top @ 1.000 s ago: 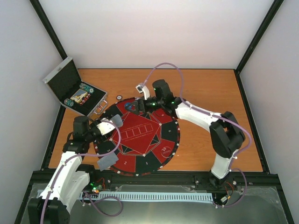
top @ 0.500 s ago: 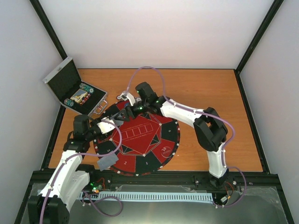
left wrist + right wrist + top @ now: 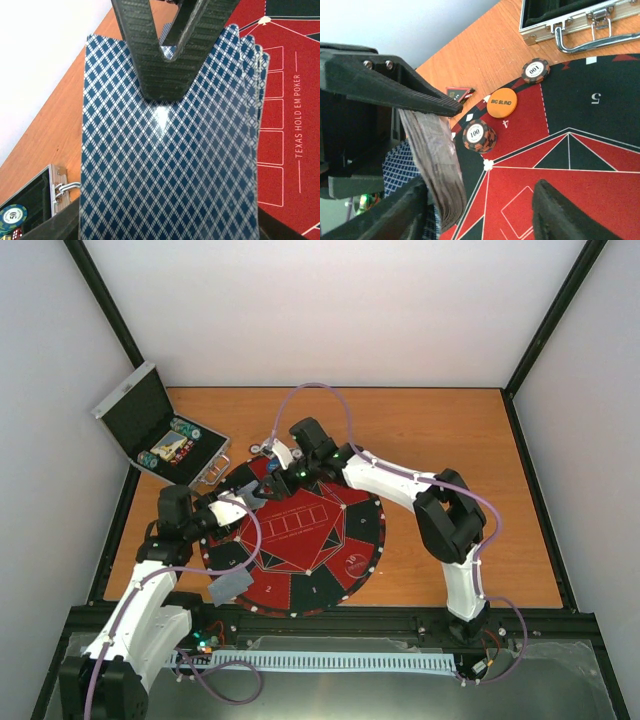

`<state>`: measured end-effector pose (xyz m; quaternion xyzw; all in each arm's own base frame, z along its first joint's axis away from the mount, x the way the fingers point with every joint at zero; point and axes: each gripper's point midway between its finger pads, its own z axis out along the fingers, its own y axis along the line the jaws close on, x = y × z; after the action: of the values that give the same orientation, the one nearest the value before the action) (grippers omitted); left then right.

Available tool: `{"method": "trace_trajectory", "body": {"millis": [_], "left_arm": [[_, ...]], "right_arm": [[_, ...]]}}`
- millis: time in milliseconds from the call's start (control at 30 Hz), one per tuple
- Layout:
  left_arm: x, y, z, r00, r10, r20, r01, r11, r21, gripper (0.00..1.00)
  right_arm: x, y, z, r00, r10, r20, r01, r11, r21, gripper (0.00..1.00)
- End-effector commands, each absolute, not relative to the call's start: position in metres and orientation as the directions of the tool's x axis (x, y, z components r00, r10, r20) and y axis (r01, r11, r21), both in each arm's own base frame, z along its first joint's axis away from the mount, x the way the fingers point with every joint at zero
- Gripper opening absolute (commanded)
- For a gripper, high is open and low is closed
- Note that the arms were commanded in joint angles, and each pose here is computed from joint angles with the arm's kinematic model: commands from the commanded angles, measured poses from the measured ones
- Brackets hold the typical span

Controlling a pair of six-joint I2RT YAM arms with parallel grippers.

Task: Distribute texas hold em gaming equipment

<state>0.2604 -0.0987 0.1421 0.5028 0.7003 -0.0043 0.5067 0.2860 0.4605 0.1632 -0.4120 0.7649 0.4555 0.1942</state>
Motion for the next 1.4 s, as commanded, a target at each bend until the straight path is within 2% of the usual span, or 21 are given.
{"method": "trace_trajectory", "body": {"millis": [0,367,633,1033,1267,1367], "left_arm": [[0.264,-0.106,0.161,0.108,0.691,-0.714,0.689,0.466,0.555,0.54],[0.263,-0.105,0.158,0.098,0.686,-0.721,0.686,0.478,0.548,0.54],[0.264,-0.1,0.149,0.052,0.693,-0.719,0.678,0.504,0.535,0.54],[0.265,-0.098,0.147,0.036,0.68,-0.733,0.662,0.533,0.527,0.54],[0.265,-0.097,0.146,0.025,0.67,-0.742,0.656,0.549,0.518,0.54],[0.266,-0.095,0.147,0.004,0.654,-0.756,0.646,0.575,0.501,0.54]], "right_arm": [[0.292,0.454,0.182,-0.552,-0.446,-0.705,-0.833,0.265,0.485,0.54],[0.285,0.454,0.195,-0.552,-0.441,-0.708,-0.833,0.242,0.498,0.28],[0.285,0.451,0.206,-0.532,-0.443,-0.722,-0.846,0.243,0.474,0.03],[0.291,0.439,0.222,-0.494,-0.454,-0.742,-0.87,0.268,0.415,0.03],[0.299,0.426,0.248,-0.503,-0.401,-0.765,-0.864,0.232,0.446,0.03],[0.317,0.407,0.261,-0.509,-0.364,-0.78,-0.86,0.259,0.441,0.03]]}}
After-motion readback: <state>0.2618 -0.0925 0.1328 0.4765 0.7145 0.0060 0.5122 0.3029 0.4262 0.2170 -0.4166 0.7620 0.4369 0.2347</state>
